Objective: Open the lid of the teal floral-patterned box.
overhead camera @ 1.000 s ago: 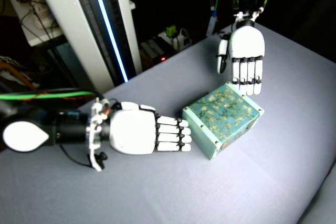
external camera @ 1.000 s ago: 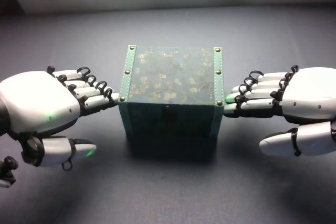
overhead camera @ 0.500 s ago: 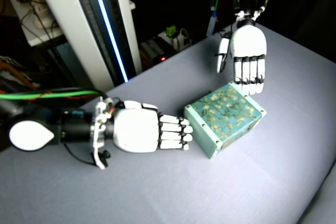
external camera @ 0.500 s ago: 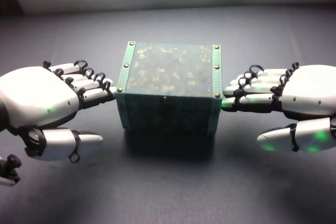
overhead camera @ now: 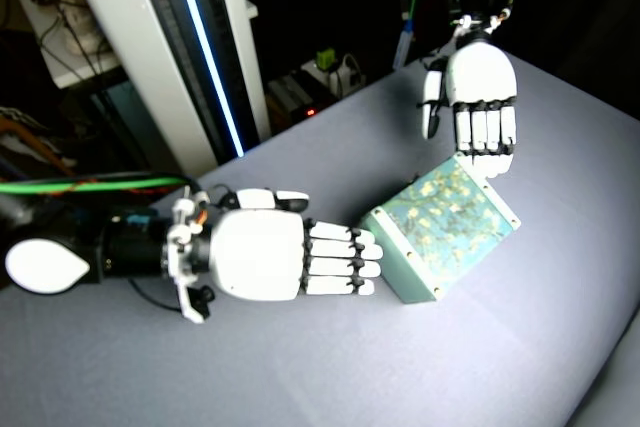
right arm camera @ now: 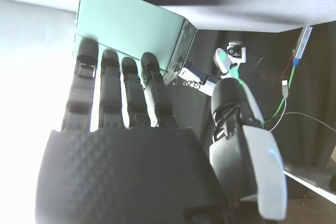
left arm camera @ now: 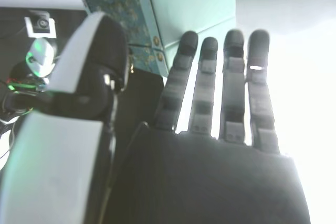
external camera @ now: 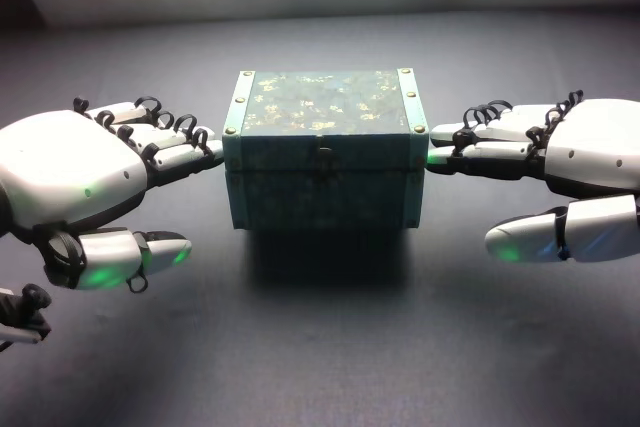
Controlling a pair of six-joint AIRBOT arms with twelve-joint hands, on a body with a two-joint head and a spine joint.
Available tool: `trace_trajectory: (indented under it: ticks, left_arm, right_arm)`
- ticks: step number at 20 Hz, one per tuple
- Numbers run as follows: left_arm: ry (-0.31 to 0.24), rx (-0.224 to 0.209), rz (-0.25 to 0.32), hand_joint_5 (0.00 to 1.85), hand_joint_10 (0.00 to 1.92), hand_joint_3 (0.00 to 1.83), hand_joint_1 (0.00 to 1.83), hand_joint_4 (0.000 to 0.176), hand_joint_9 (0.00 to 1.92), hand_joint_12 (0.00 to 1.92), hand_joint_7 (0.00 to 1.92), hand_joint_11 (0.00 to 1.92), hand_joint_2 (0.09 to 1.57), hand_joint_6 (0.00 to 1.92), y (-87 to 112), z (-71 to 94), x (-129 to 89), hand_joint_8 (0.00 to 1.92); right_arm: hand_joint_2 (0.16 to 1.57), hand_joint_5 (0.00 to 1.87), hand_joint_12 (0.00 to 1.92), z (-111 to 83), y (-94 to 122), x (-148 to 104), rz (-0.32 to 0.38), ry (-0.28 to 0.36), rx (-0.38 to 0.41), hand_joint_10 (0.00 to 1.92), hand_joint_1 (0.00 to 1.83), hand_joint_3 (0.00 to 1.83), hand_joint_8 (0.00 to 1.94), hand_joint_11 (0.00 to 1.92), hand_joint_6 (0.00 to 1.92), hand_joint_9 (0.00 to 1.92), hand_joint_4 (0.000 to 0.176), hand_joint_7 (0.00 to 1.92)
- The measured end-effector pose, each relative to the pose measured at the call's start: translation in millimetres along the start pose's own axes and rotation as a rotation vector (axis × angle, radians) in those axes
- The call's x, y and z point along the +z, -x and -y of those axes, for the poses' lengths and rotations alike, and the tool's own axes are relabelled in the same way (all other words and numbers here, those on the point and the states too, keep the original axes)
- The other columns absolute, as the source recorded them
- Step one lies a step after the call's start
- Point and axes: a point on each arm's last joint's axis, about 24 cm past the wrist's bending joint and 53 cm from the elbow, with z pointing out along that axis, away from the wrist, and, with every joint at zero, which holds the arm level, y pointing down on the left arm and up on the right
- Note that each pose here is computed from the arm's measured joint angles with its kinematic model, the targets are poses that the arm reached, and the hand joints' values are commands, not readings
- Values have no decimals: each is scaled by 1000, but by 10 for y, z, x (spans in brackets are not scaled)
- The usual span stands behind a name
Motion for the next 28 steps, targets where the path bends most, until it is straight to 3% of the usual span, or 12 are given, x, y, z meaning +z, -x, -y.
trace_trajectory:
  ticks: [1, 4, 9, 12, 14, 16, 18, 21, 22, 24, 25, 28]
  left_arm:
    - [-1, -7, 9, 20, 3, 0, 278, 0, 389, 904, 190, 150, 1392, 1, 20, 2, -1, 0]
    - [-4, -20, 32, 52, 1, 8, 213, 0, 201, 780, 119, 15, 1427, 6, 70, -5, -10, 1]
    - [-31, -58, 123, 42, 2, 4, 233, 0, 75, 254, 56, 0, 1441, 4, 298, 33, -29, 1]
    - [-33, -63, 136, 37, 8, 3, 209, 0, 114, 191, 92, 0, 1445, 3, 330, 35, -33, 5]
    - [-35, -68, 149, 10, 1, 3, 208, 0, 94, 271, 67, 0, 1459, 0, 360, 34, -36, 1]
    - [-37, -75, 162, 0, 5, 1, 186, 0, 77, 122, 44, 0, 1455, 0, 391, 34, -38, 4]
    - [-34, -86, 174, 0, 2, 0, 71, 0, 105, 138, 68, 0, 1440, 0, 402, 26, -26, 1]
    - [-32, -88, 188, 31, 1, 0, 96, 0, 118, 203, 101, 0, 1361, 0, 432, 11, -21, 1]
    - [-37, -91, 196, 48, 0, 0, 42, 0, 148, 320, 133, 0, 1347, 0, 444, 21, -17, 1]
    - [-35, -101, 207, 55, 3, 1, 45, 0, 82, 182, 90, 0, 1343, 1, 462, 13, -4, 2]
    - [-35, -95, 211, 103, 16, 0, 126, 0, 114, 187, 126, 34, 1344, 15, 481, 5, 1, 14]
    - [-39, -98, 229, 87, 1, 0, 76, 0, 80, 178, 100, 0, 1316, 2, 528, 14, 56, 0]
  right_arm:
    - [1418, 0, 463, 5, 18, -2, 7, -2, 6, 5, 0, 4, 0, 8, 0, 40, 0, 0]
    - [1449, 0, 129, -27, 72, -2, 30, 13, 24, 0, 0, 8, 0, 0, 0, 0, 0, 0]
    - [1377, 0, 113, -146, 204, -7, 87, 64, 61, 0, 0, 0, 0, 2, 0, 1, 0, 0]
    - [1337, 0, 6, -161, 233, -12, 98, 72, 61, 0, 0, 0, 0, 0, 0, 0, 0, 0]
    - [1354, 12, 1, -178, 277, -18, 116, 80, 72, 0, 0, 0, 3, 1, 5, 0, 0, 8]
    - [1376, 33, 8, -195, 335, -29, 138, 91, 84, 3, 0, 1, 8, 18, 12, 8, 0, 23]
    - [1380, 42, 17, -191, 377, -33, 153, 95, 88, 3, 0, 3, 7, 39, 13, 9, 0, 26]
    - [1349, 42, 25, -209, 424, -41, 171, 107, 93, 5, 0, 0, 8, 57, 9, 15, 0, 32]
    - [1337, 35, 17, -213, 451, -50, 179, 112, 94, 0, 0, 0, 4, 37, 5, 3, 0, 27]
    - [1351, 47, 24, -217, 489, -50, 194, 121, 100, 9, 0, 0, 10, 52, 8, 27, 0, 45]
    - [1365, 38, 20, -207, 506, -40, 203, 122, 108, 6, 0, 1, 4, 41, 3, 21, 0, 35]
    - [1339, 51, 22, -168, 561, -27, 225, 120, 117, 10, 0, 0, 6, 46, 7, 35, 0, 45]
